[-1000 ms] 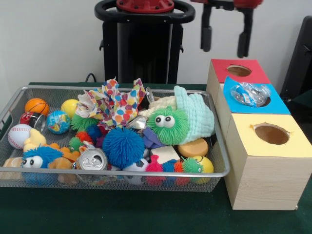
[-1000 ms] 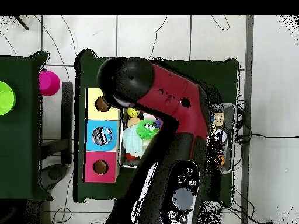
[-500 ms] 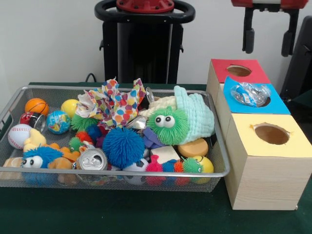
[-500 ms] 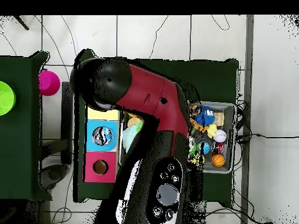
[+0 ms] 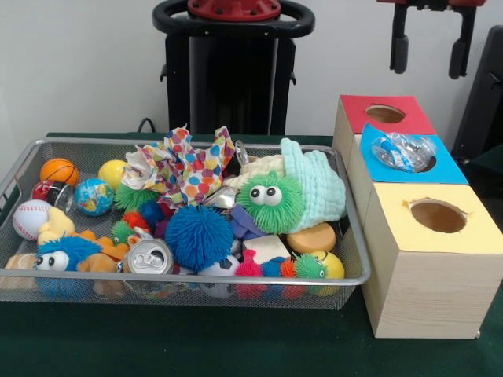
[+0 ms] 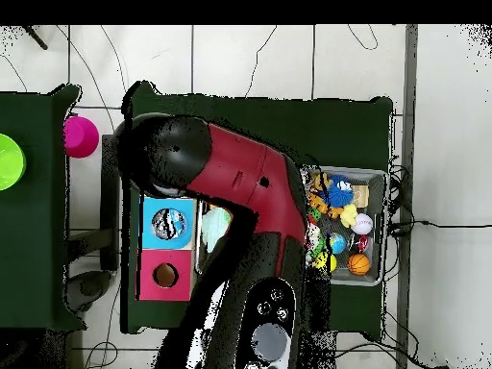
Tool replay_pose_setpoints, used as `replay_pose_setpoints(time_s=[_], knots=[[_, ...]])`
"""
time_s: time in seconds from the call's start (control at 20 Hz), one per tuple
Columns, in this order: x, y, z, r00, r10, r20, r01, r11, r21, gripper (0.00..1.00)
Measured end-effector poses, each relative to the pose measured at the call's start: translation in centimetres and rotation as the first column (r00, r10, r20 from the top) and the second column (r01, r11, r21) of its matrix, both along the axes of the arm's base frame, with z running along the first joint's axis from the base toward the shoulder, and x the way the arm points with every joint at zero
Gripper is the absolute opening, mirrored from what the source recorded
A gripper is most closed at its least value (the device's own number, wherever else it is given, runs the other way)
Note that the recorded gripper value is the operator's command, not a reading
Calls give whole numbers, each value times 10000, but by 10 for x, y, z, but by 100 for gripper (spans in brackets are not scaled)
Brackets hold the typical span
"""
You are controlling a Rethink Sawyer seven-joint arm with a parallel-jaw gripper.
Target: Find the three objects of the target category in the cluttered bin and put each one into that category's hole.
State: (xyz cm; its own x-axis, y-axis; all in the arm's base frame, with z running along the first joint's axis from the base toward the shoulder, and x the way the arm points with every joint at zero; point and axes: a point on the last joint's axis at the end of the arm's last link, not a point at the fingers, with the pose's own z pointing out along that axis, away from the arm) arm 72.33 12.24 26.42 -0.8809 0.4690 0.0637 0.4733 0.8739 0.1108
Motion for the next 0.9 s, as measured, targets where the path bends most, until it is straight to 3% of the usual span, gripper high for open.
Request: replay_pose_setpoints(time_s=[0.35, 0.4, 0.9], knots=[[-18, -5, -17, 9996, -178, -240, 177, 9998, -80, 100], [-22, -8, -24, 9996, -197, -217, 192, 9996, -208, 0], [-26, -9, -34, 9999, -122, -46, 119, 9987, -496, 0]])
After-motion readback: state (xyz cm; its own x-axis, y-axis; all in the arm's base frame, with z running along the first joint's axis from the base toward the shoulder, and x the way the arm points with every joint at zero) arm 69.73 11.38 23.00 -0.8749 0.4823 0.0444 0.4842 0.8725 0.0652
